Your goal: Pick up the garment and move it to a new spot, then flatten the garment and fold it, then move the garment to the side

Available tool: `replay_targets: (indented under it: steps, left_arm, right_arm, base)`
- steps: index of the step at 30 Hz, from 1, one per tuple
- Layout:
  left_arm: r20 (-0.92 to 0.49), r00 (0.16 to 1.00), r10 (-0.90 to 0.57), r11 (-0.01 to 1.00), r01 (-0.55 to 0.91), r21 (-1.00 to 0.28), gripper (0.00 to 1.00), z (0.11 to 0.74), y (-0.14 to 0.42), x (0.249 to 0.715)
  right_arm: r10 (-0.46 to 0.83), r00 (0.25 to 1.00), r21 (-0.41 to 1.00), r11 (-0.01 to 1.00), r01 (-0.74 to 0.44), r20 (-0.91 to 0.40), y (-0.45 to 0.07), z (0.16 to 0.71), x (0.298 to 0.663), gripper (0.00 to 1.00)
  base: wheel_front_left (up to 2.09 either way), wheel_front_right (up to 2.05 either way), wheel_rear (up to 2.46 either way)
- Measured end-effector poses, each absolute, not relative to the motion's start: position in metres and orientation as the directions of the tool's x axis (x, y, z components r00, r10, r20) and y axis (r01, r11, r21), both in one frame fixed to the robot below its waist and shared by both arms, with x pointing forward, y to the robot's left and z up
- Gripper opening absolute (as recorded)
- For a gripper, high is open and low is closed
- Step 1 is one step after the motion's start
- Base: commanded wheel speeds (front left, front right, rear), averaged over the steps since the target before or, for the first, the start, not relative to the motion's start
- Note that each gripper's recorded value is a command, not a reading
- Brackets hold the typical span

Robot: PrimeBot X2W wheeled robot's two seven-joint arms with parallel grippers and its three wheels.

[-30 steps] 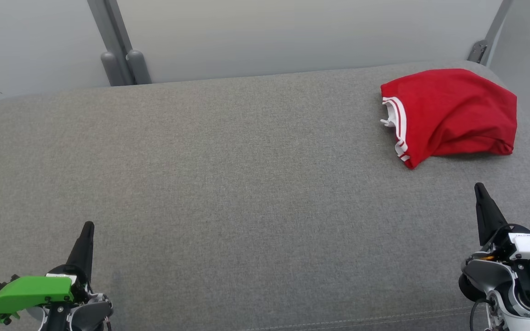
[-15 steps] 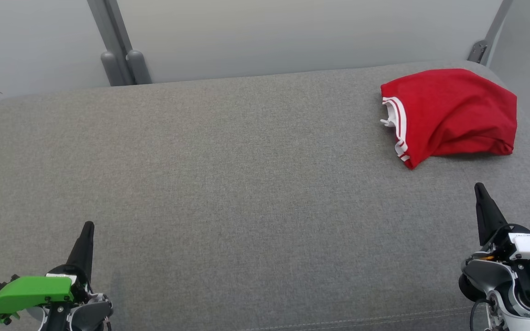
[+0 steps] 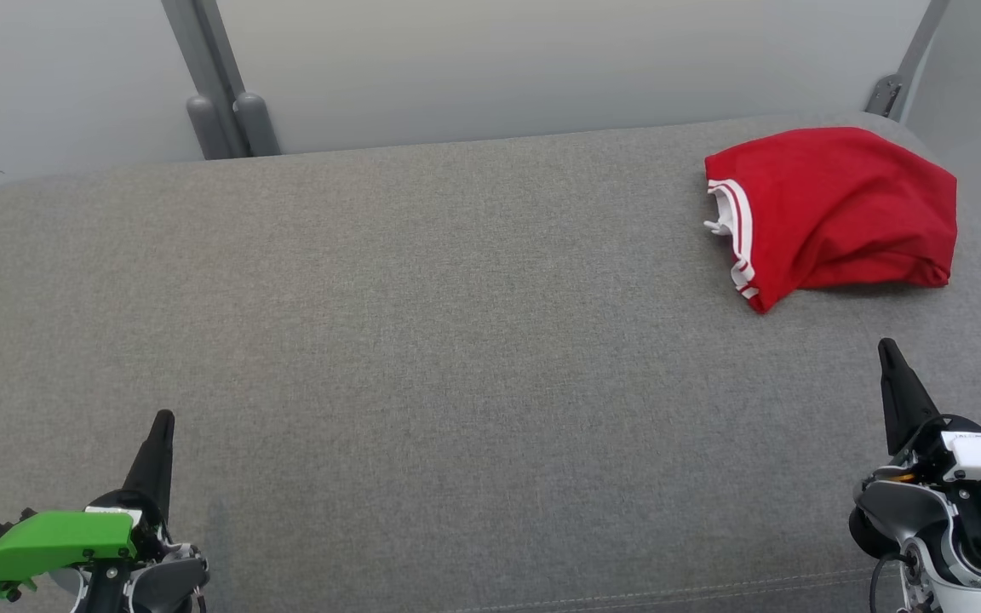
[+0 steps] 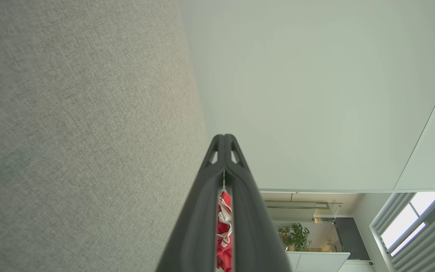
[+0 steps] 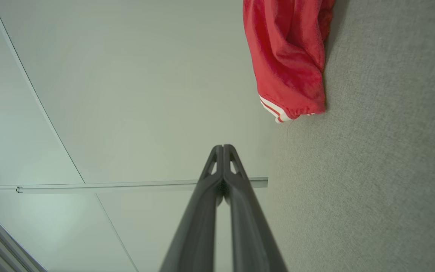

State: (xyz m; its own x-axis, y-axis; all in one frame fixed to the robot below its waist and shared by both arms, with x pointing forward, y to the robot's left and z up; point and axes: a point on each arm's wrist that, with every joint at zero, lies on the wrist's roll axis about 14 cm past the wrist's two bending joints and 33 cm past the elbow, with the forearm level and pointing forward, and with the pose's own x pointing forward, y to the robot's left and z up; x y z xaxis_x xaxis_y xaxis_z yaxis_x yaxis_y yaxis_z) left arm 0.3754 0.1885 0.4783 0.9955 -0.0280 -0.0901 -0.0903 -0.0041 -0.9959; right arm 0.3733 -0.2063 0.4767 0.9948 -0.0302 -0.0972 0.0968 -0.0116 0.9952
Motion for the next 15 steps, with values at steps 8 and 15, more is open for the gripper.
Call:
replay_targets:
  steps: [8, 15]
  left_arm:
    - [-0.090, 0.996, -0.028, -0.004, -0.090, -0.996, 0.00, 0.4783, 0.1885, 0.3754]
    - [-0.090, 0.996, -0.028, -0.004, -0.090, -0.996, 0.00, 0.4783, 0.1885, 0.3754]
  right_arm:
    - [-0.030, 0.995, 0.995, -0.012, 0.097, -0.097, -0.2063, 0.4767, 0.3733, 0.00]
    - [-0.030, 0.995, 0.995, -0.012, 0.097, -0.097, -0.2063, 0.4767, 0.3733, 0.00]
  base:
    - [0.00, 0.00, 0.00]
    - [0.00, 0.00, 0.00]
